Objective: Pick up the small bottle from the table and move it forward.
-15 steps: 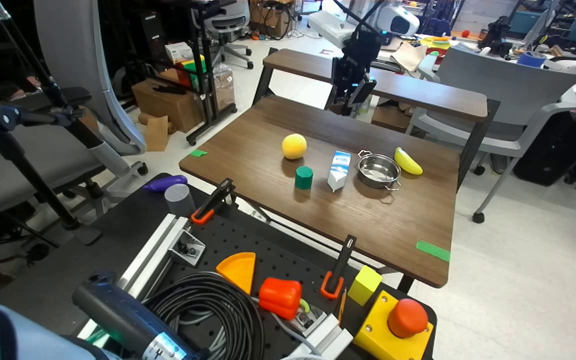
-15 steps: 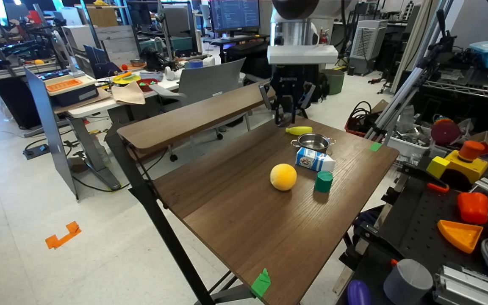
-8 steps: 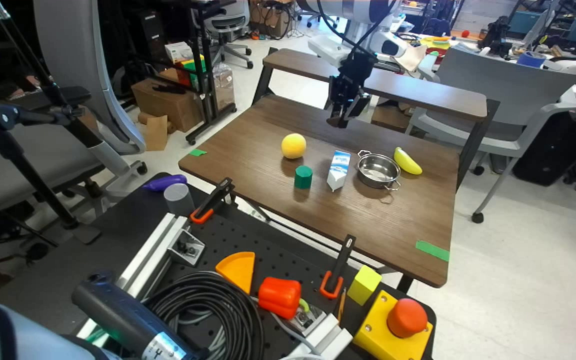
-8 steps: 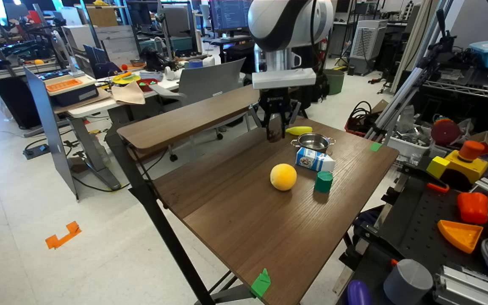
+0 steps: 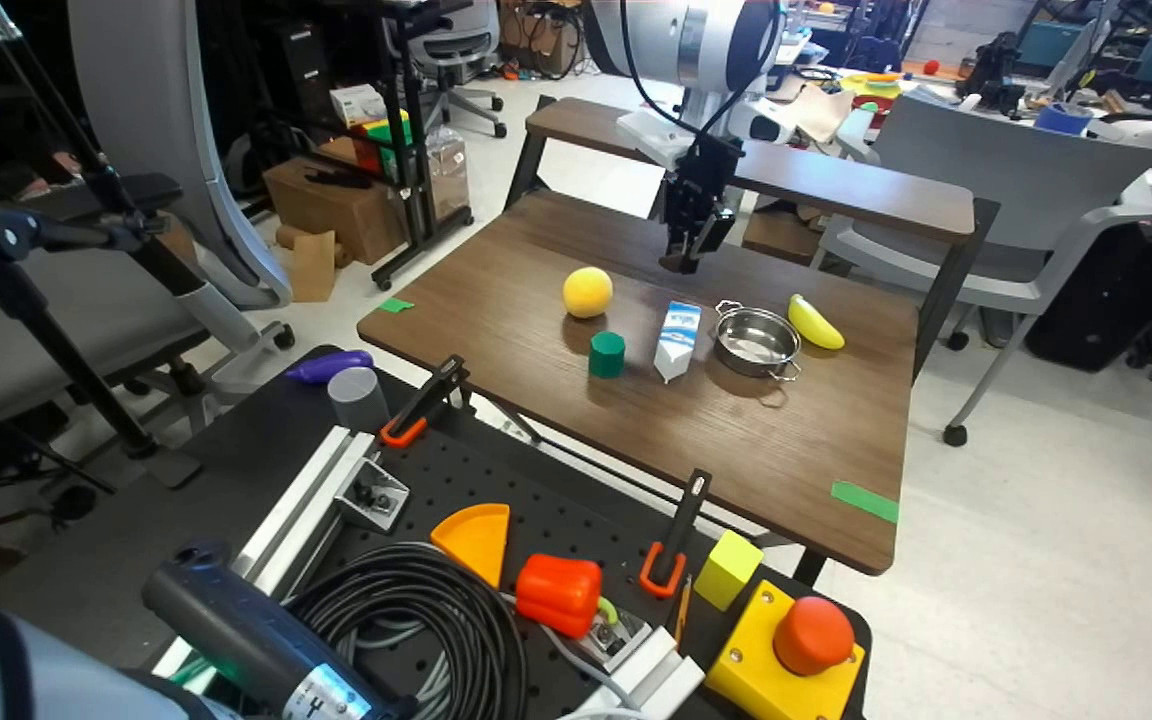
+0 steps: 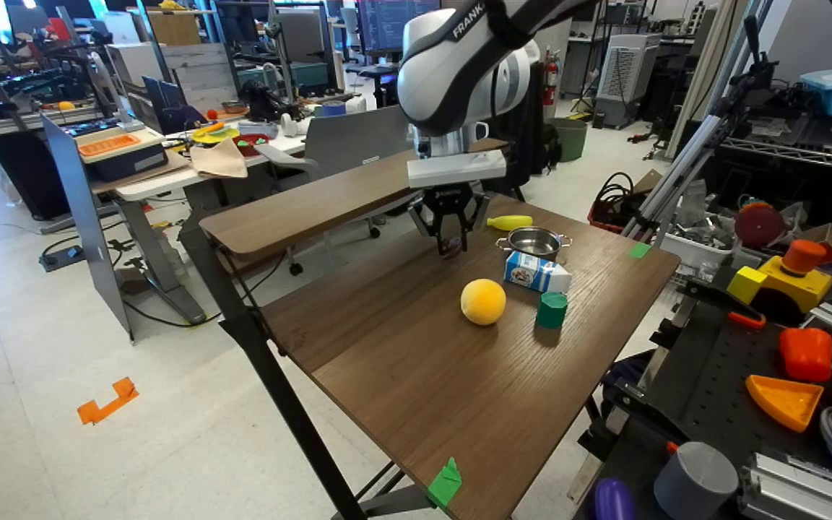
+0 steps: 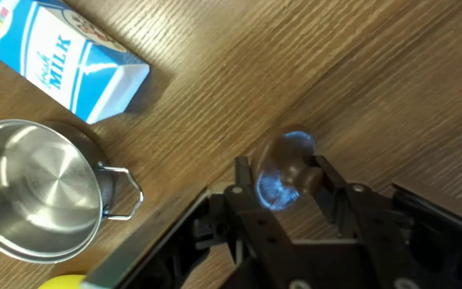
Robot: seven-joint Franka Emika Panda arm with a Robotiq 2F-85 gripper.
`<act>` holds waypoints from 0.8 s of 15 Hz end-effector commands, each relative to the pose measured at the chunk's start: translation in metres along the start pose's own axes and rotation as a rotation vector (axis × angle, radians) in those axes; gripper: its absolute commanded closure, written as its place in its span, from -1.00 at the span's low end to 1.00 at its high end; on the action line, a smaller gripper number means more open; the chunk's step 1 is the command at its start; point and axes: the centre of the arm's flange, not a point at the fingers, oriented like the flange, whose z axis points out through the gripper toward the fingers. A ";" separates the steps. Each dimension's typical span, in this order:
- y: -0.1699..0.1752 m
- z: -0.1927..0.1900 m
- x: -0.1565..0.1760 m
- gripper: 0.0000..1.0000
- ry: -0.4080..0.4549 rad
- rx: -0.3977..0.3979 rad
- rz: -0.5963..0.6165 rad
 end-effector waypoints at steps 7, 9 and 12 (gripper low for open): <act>-0.020 0.014 0.014 -0.65 0.004 -0.087 -0.001; -0.014 0.012 0.008 -0.90 0.003 -0.093 -0.004; -0.003 0.004 -0.002 -1.00 0.008 -0.100 -0.008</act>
